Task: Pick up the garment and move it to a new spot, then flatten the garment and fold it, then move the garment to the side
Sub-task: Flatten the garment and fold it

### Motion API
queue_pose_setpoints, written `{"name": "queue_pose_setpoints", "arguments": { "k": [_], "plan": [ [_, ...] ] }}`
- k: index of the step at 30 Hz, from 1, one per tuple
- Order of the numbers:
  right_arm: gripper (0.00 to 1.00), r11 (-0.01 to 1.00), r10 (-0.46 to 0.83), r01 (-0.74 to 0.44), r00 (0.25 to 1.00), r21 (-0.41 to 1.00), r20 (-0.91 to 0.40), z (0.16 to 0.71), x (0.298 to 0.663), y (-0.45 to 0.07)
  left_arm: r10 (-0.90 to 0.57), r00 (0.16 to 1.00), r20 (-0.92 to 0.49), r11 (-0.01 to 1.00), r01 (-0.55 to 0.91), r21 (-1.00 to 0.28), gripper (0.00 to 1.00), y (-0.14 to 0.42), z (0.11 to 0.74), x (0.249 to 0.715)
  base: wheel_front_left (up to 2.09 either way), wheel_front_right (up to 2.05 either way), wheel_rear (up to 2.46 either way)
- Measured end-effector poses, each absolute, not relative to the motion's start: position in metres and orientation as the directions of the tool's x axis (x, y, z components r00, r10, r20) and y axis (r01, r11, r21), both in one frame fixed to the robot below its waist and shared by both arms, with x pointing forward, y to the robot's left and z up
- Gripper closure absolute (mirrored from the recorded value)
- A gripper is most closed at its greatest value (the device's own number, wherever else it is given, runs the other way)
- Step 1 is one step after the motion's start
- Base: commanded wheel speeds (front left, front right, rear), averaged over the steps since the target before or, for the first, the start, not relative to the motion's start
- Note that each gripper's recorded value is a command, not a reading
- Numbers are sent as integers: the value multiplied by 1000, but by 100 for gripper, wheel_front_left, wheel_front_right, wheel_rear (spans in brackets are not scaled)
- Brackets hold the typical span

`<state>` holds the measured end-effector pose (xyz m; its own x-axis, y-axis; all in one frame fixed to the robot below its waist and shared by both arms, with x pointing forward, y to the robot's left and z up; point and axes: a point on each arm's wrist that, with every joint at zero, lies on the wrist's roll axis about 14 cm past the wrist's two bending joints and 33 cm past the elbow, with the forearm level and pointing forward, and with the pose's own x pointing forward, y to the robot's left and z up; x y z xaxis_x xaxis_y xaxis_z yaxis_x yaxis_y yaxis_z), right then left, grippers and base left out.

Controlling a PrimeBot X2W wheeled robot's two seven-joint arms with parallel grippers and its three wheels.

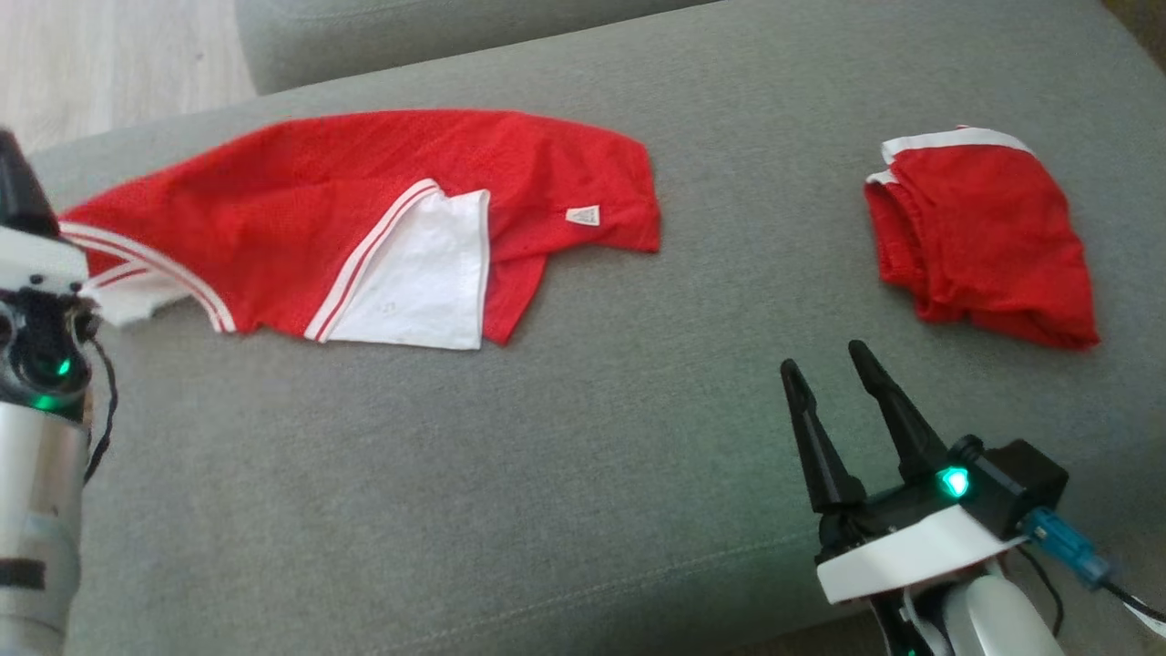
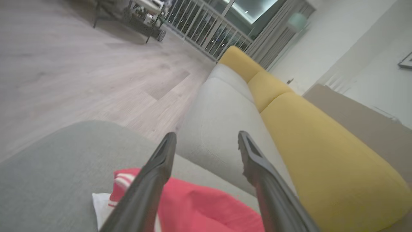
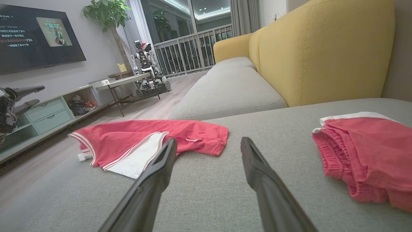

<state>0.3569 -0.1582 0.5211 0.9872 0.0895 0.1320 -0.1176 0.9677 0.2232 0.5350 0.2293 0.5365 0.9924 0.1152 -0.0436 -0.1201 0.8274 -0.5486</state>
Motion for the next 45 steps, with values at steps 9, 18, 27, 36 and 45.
{"name": "queue_pose_setpoints", "arguments": {
  "k": [9,18,27,36,45],
  "plan": [
    [0,965,132,-152,986,212,106,512,367,-146,-153,987,-46,704,76,-706,0,103,474,450,0,0,0],
    [0,964,165,-176,984,198,70,499,375,-136,-394,882,-259,554,3,-832,0,39,421,411,0,0,0],
    [0,971,145,-153,988,181,58,494,389,-144,-476,816,-328,376,-149,-915,0,3,408,435,0,0,0],
    [0,979,103,-109,994,171,47,491,390,-159,-468,816,-339,414,-137,-900,57,-9,401,456,0,0,0],
    [0,979,103,-112,993,170,62,496,390,-159,-462,816,-348,444,-127,-887,86,-9,398,452,0,0,0]
  ]
}}
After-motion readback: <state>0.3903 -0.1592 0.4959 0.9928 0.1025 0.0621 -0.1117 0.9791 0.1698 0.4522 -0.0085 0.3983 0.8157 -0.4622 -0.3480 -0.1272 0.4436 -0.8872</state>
